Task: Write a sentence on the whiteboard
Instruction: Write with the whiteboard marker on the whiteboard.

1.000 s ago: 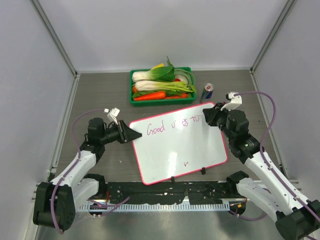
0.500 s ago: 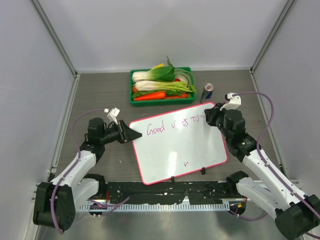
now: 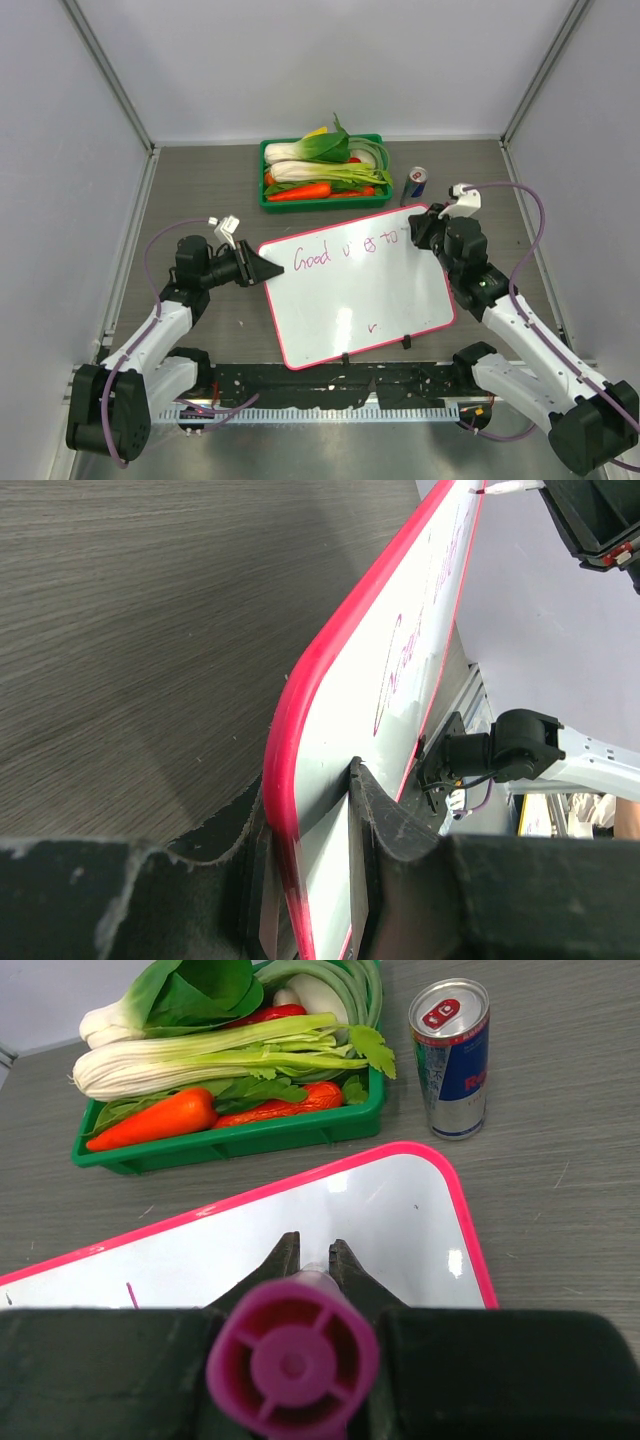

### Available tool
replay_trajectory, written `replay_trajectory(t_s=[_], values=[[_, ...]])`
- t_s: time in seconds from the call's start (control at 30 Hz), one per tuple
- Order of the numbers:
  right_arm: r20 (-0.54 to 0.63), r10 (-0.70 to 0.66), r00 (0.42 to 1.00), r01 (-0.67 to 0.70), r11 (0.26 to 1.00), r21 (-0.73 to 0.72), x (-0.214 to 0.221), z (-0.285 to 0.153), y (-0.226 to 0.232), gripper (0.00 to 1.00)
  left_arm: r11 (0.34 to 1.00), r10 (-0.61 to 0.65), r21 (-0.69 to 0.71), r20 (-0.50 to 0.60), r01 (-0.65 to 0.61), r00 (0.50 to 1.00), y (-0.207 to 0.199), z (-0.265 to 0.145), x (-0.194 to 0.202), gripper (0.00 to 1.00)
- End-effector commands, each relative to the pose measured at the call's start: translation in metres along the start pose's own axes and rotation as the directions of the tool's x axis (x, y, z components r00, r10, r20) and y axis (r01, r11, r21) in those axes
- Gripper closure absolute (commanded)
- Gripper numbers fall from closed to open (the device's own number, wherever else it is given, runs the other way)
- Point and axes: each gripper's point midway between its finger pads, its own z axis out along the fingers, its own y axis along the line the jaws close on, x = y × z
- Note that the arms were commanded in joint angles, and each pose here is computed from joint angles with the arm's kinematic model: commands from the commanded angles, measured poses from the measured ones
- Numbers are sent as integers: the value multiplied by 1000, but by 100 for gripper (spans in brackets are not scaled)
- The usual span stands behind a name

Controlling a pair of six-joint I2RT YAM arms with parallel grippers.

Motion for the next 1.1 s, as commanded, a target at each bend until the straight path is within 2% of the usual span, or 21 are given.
replay_trajectory(t_s=[0.0, 0.17, 0.53, 0.87, 1.07], values=[[18, -14, 1000, 13, 1000, 21, -1, 2, -5, 99, 972, 123, -212, 74, -105, 990, 47, -3, -16, 100], [-26, -26, 999, 28, 999, 41, 11, -2, -12, 99, 972, 121, -210, 73, -103, 990, 46, -3, -16, 100], [-34, -22, 999, 23, 999, 30, 14, -15, -14, 98, 972, 117, -212, 73, -100, 990, 47, -2, -16, 100], [94, 8, 996, -8, 1000, -4, -35, -17, 3, 99, 973, 115, -208, 68, -98, 991, 47, -3, -13, 100], [102, 3, 995, -5, 1000, 13, -41, -7, 5, 99, 972, 117, -211, 72, -100, 990, 47, -3, -15, 100]])
